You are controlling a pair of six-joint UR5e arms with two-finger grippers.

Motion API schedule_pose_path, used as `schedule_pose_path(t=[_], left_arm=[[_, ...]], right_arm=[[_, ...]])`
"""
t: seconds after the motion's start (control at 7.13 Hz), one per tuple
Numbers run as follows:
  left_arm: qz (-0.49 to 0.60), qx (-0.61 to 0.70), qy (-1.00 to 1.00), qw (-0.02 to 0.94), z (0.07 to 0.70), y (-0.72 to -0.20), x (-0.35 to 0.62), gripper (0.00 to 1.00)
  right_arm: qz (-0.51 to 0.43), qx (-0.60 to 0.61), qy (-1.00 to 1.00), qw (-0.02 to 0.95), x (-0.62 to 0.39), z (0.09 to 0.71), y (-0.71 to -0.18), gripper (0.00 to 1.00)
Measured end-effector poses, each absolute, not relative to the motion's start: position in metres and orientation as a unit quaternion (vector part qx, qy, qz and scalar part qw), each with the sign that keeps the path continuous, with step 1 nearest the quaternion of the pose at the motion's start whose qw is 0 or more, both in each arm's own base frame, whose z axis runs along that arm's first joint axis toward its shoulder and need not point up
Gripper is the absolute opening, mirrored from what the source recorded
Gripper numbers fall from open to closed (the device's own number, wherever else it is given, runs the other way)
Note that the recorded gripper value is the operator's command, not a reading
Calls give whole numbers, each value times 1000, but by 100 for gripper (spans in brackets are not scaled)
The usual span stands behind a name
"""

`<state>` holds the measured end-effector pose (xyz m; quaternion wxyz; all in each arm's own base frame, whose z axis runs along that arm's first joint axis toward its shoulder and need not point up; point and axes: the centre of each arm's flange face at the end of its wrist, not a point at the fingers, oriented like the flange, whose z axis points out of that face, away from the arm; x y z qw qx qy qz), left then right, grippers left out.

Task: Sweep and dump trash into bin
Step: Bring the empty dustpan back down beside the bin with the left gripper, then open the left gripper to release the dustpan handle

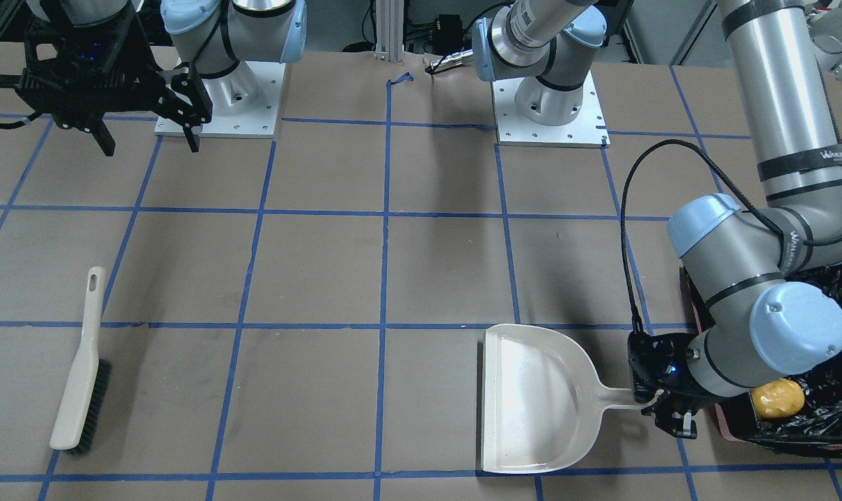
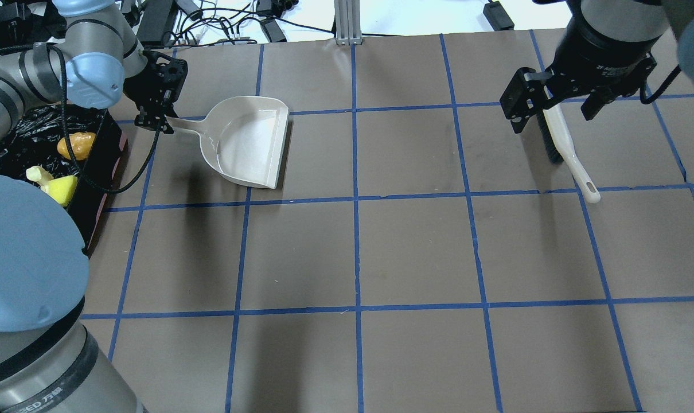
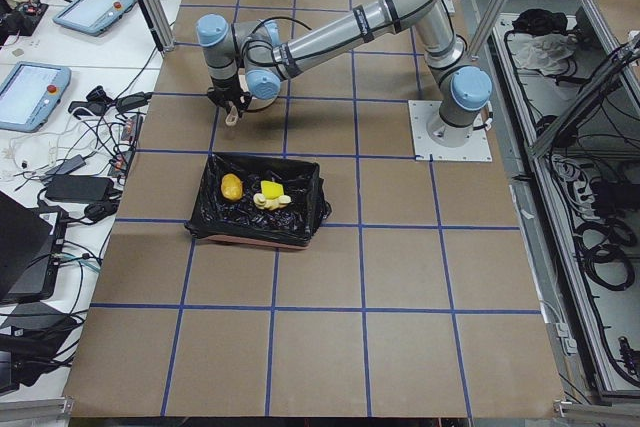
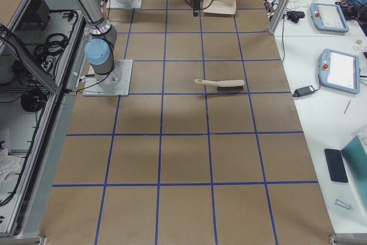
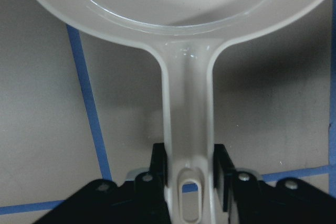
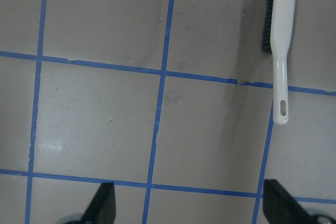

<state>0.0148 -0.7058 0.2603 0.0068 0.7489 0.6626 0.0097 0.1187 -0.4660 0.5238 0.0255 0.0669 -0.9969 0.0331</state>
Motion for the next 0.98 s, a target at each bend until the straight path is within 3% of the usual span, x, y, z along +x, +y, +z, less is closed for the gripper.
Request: schedule_pose_path(t=[0.14, 0.28, 0.98], left_arm=[[10, 749, 663, 6, 257, -705, 14, 44], [9, 748, 663, 8, 255, -705, 12, 50], [-8, 730, 684, 11, 258, -703, 7, 53]], right_arm=[[33, 66, -997, 26, 118, 524, -466, 100], [33, 66, -997, 26, 118, 524, -466, 100], [32, 66, -997, 25, 118, 524, -466, 100]])
